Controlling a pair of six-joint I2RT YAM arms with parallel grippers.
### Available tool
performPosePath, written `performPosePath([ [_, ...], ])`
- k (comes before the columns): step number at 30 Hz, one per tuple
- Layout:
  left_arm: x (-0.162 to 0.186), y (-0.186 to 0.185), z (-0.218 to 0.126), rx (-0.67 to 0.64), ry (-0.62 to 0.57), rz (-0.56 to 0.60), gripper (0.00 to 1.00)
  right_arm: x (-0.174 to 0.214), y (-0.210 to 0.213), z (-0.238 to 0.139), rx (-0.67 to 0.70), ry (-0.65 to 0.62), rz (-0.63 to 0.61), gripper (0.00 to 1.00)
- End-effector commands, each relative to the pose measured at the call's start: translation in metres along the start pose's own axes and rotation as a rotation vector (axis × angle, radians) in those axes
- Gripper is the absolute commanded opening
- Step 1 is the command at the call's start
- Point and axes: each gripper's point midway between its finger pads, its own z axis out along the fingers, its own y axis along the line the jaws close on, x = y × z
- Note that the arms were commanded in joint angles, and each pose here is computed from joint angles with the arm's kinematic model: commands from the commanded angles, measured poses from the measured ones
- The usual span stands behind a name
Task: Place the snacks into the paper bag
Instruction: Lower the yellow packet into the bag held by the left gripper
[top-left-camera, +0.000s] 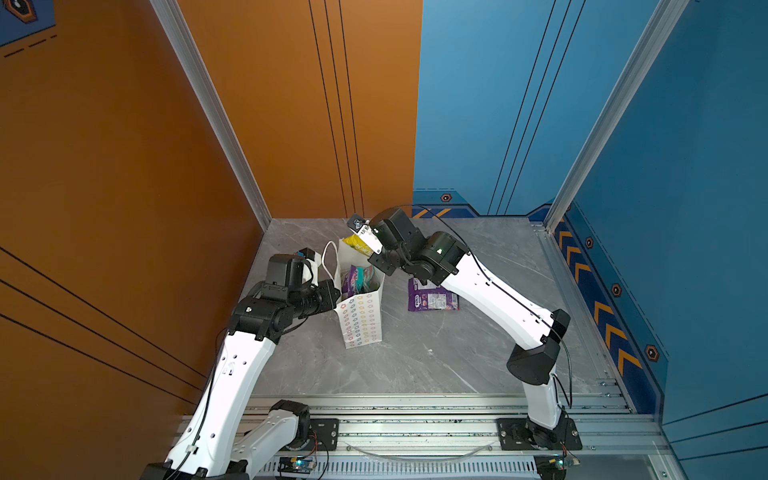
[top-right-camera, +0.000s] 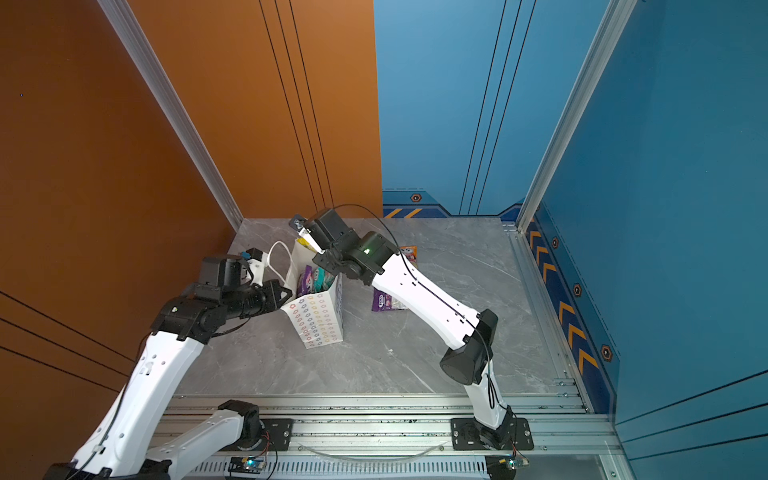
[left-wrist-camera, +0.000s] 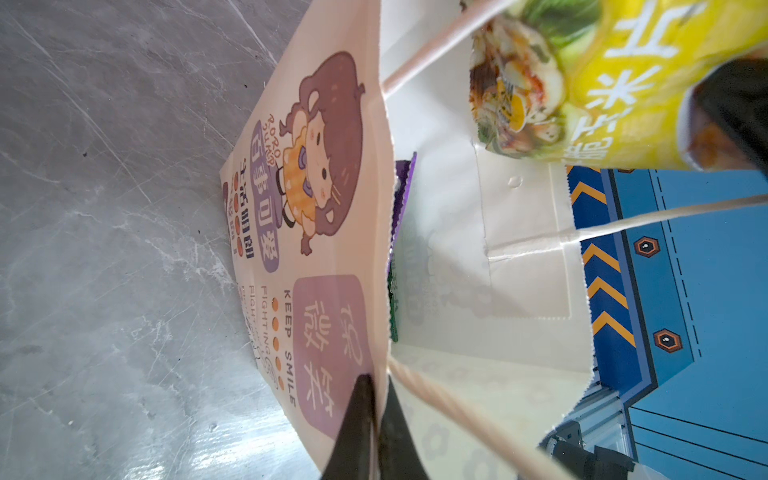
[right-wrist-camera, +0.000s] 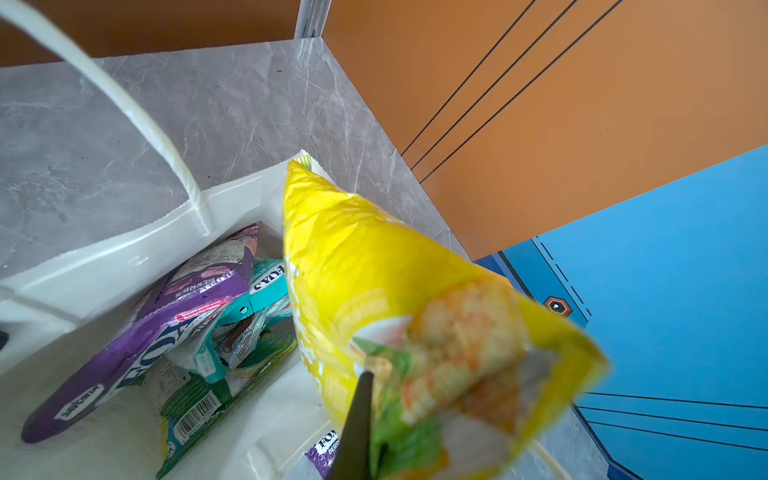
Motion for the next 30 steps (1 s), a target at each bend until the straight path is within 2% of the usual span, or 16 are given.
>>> performPosePath([
  [1,-0.005,-0.009,-0.006,0.039,-0.022,0.011,0.07,0.011,0.006,0.0,0.002,0.045,-0.06,0.0],
  [11,-0.005,-0.009,-0.008,0.043,-0.024,0.011,0.08,0.016,0.025,0.021,-0.04,0.074,-0.089,0.01],
  [13,-0.005,-0.009,-0.008,0.041,-0.026,0.011,0.08,0.023,0.034,0.039,-0.052,0.104,-0.1,0.01],
  [20,-0.005,-0.009,-0.009,0.043,-0.03,0.011,0.07,0.023,0.051,0.064,-0.085,0.114,-0.103,0.02],
  [26,-0.005,-0.009,-0.01,0.044,-0.032,0.011,0.07,0.026,0.062,0.078,-0.108,0.127,-0.091,0.19],
  [30,-0.006,-0.009,-0.01,0.042,-0.032,0.011,0.08,0.013,0.061,0.064,-0.149,0.078,-0.033,0.36],
])
